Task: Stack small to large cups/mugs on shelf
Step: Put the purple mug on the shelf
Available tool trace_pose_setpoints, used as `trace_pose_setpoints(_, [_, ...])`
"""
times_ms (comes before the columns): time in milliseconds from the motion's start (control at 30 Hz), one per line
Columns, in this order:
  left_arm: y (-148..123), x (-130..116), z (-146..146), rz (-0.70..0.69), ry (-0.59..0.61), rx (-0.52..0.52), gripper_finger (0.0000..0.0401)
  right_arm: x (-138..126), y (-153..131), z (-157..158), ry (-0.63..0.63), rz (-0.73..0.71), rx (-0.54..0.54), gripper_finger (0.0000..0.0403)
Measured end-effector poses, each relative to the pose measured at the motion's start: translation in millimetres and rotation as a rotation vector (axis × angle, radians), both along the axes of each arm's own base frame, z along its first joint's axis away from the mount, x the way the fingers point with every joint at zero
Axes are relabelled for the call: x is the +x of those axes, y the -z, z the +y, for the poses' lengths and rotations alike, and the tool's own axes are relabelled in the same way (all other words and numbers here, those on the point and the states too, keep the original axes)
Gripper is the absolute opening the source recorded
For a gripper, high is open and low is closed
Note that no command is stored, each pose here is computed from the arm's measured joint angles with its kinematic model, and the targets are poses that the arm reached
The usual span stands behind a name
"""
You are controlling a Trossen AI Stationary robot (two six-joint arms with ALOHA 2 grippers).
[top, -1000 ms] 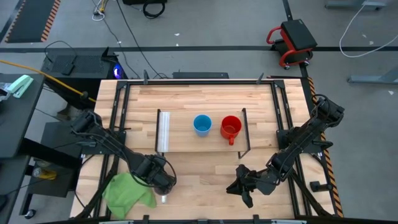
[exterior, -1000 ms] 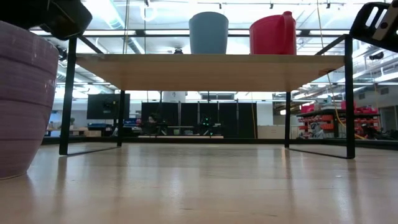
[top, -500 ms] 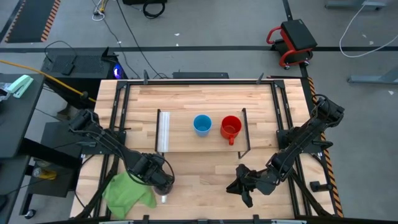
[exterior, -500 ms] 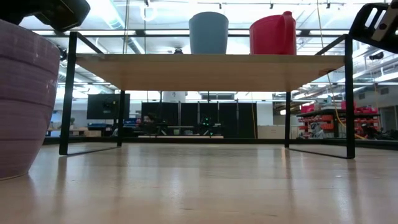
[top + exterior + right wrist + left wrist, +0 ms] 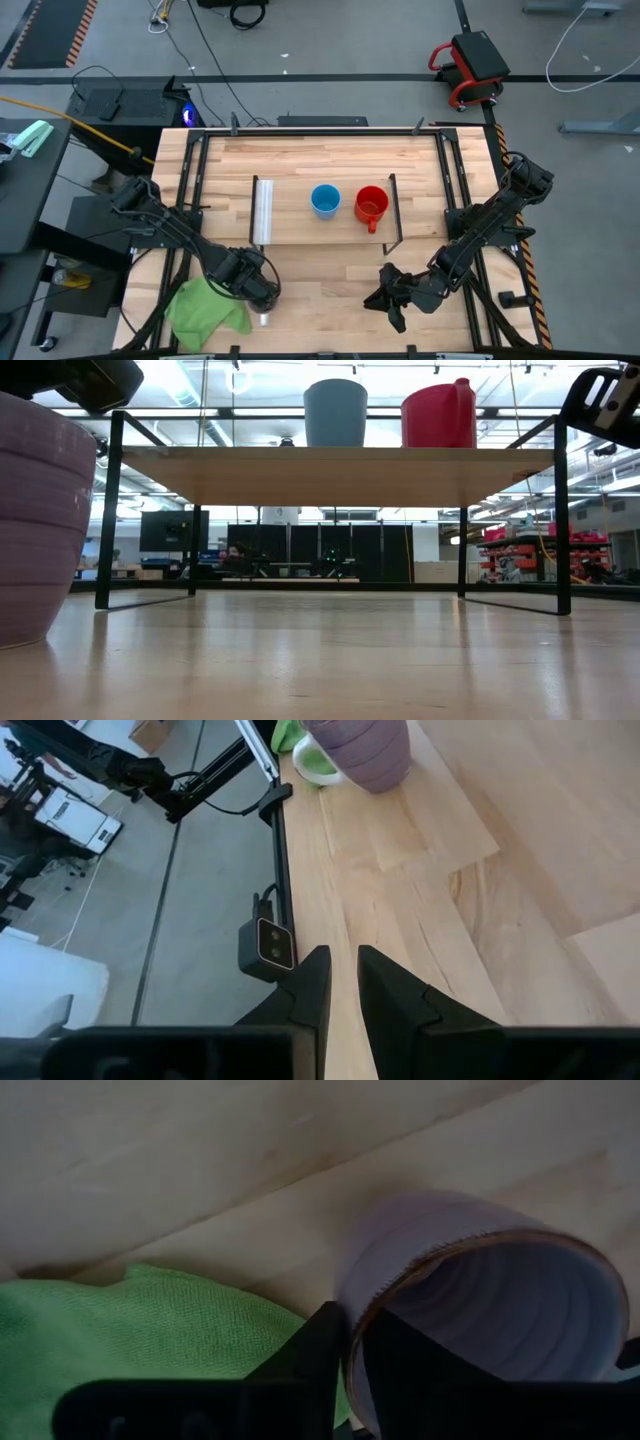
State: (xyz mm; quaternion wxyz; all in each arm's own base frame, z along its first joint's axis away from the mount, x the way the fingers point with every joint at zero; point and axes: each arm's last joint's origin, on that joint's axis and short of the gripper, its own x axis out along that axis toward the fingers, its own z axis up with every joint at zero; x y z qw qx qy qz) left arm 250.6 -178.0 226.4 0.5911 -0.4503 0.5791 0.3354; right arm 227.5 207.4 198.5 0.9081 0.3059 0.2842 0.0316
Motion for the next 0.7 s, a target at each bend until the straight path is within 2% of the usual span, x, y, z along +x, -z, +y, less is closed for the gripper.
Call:
trace_pose_setpoints(167, [0,0,1,0.0,-0.003,0.001,0.0019,0,0,0,0.0,0.0,-0.001,0.0062])
trace_pose_setpoints(467, [-2,6,5,-0.023,-0.024,-0.005,0.0017,0,0,0,0.01,-0.005,-0.005,0.0062])
trace_pose_setpoints(700, [-38,25,12,-0.104,0.036,-0.047,0.0017,0,0,0,0.01,-0.004,-0.007,0.0062])
